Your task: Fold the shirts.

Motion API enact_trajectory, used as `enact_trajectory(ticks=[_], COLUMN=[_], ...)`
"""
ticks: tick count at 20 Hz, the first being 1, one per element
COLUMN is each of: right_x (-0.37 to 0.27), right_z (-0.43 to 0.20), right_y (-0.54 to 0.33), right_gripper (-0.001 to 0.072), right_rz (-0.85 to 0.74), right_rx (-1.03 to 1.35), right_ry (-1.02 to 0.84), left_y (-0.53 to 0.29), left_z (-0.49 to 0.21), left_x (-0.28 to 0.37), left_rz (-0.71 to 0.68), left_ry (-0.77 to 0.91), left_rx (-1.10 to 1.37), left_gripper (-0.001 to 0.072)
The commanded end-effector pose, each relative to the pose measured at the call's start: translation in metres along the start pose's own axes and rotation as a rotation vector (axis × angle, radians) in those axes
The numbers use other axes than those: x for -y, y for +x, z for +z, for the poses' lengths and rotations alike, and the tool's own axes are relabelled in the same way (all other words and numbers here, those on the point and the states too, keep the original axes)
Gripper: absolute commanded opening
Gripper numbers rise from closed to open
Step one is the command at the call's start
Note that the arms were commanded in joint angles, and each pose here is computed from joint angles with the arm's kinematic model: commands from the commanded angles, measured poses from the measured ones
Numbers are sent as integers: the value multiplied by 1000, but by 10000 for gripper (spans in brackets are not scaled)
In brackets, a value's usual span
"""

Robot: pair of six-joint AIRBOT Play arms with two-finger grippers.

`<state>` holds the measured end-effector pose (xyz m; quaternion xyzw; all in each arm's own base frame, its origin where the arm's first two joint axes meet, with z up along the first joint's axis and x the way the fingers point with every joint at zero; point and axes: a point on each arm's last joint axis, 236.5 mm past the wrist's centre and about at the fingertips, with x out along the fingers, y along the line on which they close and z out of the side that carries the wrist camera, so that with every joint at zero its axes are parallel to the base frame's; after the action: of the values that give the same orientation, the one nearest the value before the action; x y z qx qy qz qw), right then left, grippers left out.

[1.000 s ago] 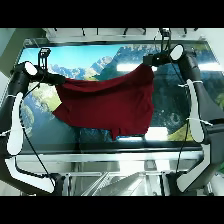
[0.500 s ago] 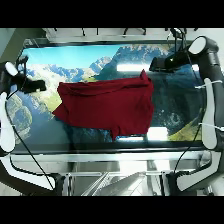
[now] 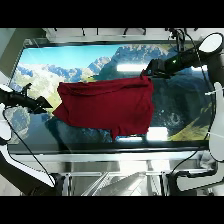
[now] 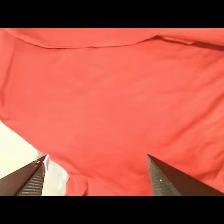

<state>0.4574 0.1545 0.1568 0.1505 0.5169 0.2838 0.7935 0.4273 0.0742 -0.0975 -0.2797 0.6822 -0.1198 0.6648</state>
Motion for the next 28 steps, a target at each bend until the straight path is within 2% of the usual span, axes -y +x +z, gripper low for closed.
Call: enact_trajectory(ticks=[1,7,8,10,11,14,18,20,23,25,27,28], right_x=[-8,11,14,22,28,68,125,129,125,129,116,110], right_z=[-3,-7,-9,-12,-13,-39,-109,-149,-219,-241,-246,-244], right_y=[-1,-2,-3,-11,-16,-26,0,21,50,62,75,82], right_gripper=[702,702,702,702,702,697,696,695,694,694,692,627], right_rz=[26,-49,-55,-62,-68,-136,-164,-125,-104,-107,-29,4], right_rx=[-9,-26,-34,-43,-43,-126,-143,-108,-144,-123,-101,-86], right_ry=[8,-2,-1,13,20,72,289,405,470,502,526,529], left_y=[22,39,42,54,57,41,-23,-46,-65,-69,-73,-75], left_z=[-8,-9,-11,-22,-27,-30,-33,-40,-59,-76,-88,-92], left_x=[16,37,41,44,45,42,12,25,45,52,59,61], left_rz=[-149,-132,-136,-140,-146,-81,202,199,221,223,221,224], left_ry=[8,58,61,58,77,105,36,39,71,75,72,76], left_rx=[-66,-92,-102,-143,-160,-149,-61,-29,14,30,66,84], left_gripper=[517,516,497,157,17,15,15,16,16,16,16,16])
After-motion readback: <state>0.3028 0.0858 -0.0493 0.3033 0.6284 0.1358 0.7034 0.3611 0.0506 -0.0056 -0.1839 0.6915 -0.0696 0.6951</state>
